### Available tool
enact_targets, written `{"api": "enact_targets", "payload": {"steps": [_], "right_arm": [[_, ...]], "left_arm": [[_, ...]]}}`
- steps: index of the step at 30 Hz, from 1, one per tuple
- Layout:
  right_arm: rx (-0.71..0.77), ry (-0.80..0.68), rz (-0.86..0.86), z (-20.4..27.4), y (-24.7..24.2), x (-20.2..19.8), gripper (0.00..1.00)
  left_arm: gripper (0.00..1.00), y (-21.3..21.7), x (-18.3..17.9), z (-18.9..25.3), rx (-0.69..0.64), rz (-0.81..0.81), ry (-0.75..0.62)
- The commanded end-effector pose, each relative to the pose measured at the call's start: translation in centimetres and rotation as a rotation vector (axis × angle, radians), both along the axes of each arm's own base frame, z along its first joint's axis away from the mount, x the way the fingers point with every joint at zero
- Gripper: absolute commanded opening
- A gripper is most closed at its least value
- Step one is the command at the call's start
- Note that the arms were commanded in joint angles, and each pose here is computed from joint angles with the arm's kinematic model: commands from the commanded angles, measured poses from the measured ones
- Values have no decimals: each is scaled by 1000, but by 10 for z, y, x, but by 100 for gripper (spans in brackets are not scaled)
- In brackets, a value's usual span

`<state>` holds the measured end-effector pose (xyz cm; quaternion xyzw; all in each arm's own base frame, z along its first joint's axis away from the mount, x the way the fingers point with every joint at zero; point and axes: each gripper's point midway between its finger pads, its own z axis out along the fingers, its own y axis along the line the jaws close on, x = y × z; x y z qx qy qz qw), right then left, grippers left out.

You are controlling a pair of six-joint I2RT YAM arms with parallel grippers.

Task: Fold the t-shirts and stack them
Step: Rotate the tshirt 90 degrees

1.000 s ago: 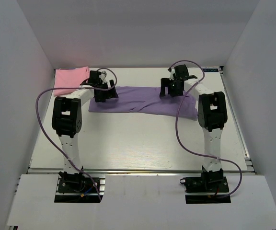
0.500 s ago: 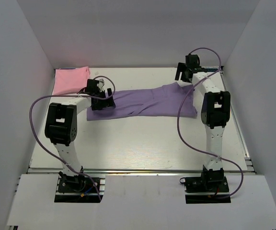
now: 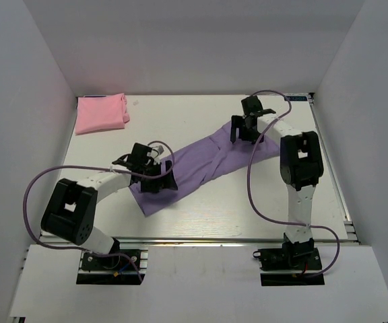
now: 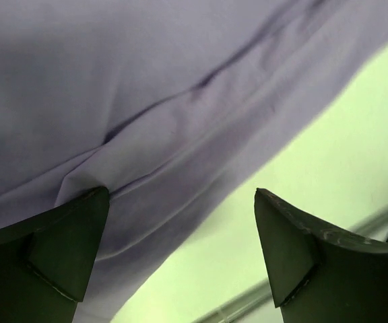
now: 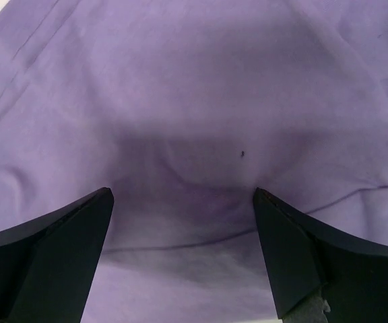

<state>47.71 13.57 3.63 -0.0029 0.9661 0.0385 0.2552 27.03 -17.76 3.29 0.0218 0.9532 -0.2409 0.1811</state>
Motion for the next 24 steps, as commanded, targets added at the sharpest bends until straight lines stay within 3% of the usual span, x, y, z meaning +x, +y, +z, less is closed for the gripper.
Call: {"api": "enact_targets", "payload": {"steps": [1,2,6,9,10,12,14,17,18,20,22,24], "right_arm": [[40,4,-35,1,2,5,90],[42,43,-31,-19,6,4,90],[152,42,49,-26,43,30,90],[259,40,154,-44,79,58,90],[315,-45,192,-10,96,83,90],[366,-42,209,-28,108,90,90],[454,-134,251,-13,125,109,90],[475,-222,289,2,132,124,90],[472,-275,314,17,134,130,90],[469,-338,331,45,135,138,90],[461,-417,361,87,135,141,90],[425,-444,363,98,131,140,90]], "left_arm": [[100,4,-105,-31,18,-96,348],[100,-4,-114,-27,-17,-127,376],[100,-25,-141,-20,-28,-269,429],[100,-53,-140,-5,-53,-391,422],[100,-57,-143,-4,-50,-444,431],[100,-65,-151,-11,-23,-502,487],[100,-77,-157,-4,-14,-593,497],[100,-103,-153,6,-43,-718,425],[100,-122,-153,26,-148,-773,392],[100,-142,-146,39,-232,-828,291],[100,-152,-138,50,-242,-865,218],[100,-155,-135,60,-256,-878,177]]}}
